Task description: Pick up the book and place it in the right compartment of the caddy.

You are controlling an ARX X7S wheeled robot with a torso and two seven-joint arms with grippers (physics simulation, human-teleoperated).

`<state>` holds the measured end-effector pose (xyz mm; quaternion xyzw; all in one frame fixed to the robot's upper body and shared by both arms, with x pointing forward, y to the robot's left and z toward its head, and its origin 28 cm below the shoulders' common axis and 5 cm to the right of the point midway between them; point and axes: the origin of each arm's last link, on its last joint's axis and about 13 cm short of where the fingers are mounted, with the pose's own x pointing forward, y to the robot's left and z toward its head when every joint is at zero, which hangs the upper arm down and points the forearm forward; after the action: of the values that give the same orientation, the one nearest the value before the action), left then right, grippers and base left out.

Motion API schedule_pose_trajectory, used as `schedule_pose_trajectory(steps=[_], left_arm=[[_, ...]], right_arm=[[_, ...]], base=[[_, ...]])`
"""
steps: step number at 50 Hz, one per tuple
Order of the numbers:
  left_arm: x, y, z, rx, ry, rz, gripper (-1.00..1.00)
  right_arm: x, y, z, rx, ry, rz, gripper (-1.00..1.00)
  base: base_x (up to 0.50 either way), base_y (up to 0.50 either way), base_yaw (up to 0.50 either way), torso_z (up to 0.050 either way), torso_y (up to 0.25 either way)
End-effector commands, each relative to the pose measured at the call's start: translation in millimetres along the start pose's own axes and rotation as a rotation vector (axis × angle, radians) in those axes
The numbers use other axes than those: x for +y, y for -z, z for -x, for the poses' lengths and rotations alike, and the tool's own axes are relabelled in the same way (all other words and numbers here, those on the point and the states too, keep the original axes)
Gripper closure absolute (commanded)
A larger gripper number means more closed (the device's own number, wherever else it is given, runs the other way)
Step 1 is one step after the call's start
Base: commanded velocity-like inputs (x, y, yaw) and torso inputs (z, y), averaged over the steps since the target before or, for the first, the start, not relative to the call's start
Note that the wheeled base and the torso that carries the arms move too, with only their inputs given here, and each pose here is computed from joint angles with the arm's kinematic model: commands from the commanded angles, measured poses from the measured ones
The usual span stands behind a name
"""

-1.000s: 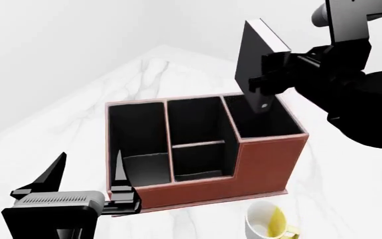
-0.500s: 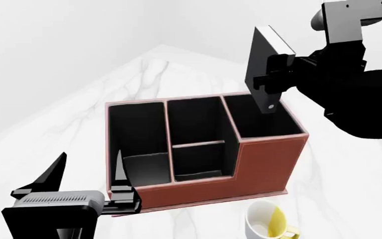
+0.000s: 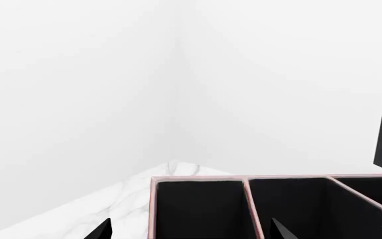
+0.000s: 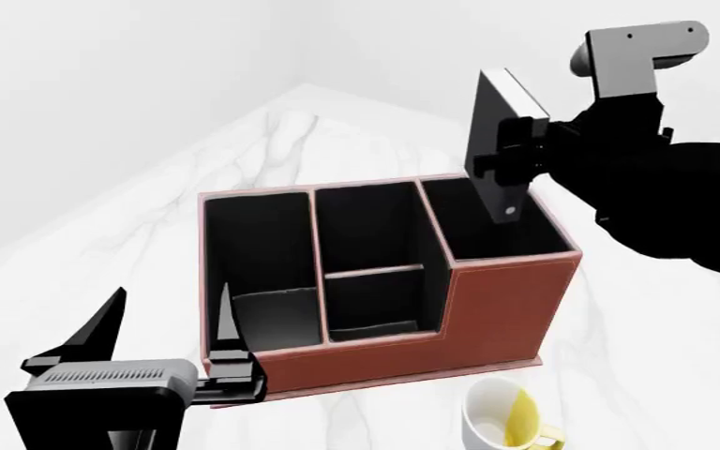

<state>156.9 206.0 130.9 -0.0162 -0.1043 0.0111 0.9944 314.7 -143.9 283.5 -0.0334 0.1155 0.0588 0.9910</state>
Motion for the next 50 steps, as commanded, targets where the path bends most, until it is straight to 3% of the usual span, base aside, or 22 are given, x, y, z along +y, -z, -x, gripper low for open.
schedule_pose_trajectory(steps=[1,50], left_arm=[[-0.3,0.7,-0.1,0.0,0.0,-0.002,-1.0],[-0.4,0.9,-0.3,0.0,0.001,0.001,-1.0]], right_arm=[[-5.9,0.7,-4.7,-0.019,0.038,0.007,1.0],[-9.4,26.9,-15.6,0.039,0.037,-0.003,1.0]], base=[[0.0,0.0,0.0,0.0,0.0],[0.0,0.0,0.0,0.0,0.002]])
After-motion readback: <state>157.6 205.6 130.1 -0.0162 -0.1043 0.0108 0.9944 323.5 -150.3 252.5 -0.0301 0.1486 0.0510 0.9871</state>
